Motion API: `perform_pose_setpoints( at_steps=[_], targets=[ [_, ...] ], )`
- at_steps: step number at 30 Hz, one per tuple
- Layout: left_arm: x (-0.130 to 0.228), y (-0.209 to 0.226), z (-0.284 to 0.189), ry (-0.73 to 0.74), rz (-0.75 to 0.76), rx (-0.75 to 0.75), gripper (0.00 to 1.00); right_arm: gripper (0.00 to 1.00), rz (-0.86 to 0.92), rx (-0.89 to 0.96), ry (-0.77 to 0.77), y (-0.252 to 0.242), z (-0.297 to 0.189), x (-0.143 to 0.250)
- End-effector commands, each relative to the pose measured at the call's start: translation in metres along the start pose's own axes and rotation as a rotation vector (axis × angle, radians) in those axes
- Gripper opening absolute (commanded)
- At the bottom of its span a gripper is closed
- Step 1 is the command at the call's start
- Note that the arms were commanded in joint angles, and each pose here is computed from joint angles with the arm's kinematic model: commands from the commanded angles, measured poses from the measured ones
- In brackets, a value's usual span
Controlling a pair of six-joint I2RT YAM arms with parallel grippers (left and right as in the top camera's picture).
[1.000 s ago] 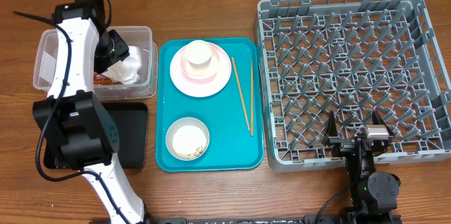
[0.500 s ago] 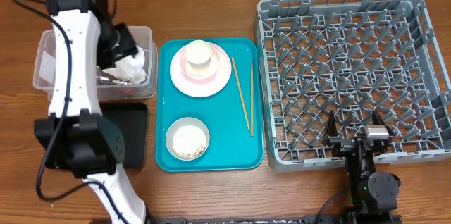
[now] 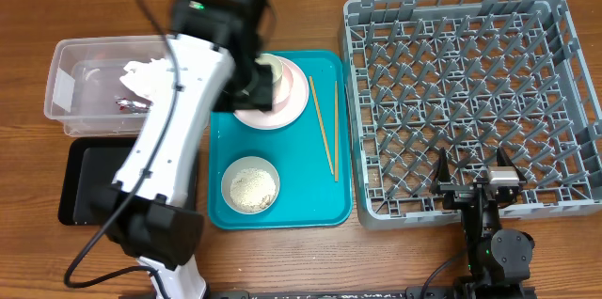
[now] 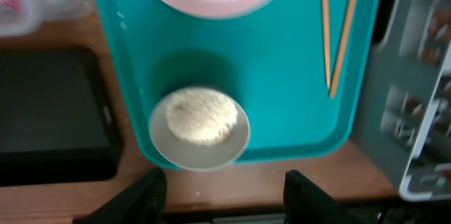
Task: Sort waste into correct bins and load items into the dishwasher
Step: 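Move the left gripper to the rice bowl rim and grasp it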
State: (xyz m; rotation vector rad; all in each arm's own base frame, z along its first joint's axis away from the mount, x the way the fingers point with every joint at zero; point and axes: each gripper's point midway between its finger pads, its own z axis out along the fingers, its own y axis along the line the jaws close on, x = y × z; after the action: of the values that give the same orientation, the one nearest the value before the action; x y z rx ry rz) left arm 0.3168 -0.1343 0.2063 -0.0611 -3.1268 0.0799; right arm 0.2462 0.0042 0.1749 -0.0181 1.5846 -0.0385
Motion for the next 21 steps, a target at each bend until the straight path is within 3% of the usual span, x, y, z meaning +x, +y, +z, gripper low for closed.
perform_pose_setpoints(
  at_steps=[1, 9, 21],
  targets=[
    [0.02, -0.016, 0.015, 0.063, 0.068, -0.027, 0.54, 1.0, -0.001, 0.001, 0.001, 0.0, 0.0, 0.003],
    [0.066, -0.037, 0.052, 0.196, 0.135, -0.137, 0.51, 1.0, -0.001, 0.001, 0.001, 0.0, 0.0, 0.003],
    [0.102, -0.043, 0.114, 0.255, 0.141, -0.242, 0.5, 1.0, -0.001, 0.001, 0.001, 0.0, 0.0, 0.003]
  ],
)
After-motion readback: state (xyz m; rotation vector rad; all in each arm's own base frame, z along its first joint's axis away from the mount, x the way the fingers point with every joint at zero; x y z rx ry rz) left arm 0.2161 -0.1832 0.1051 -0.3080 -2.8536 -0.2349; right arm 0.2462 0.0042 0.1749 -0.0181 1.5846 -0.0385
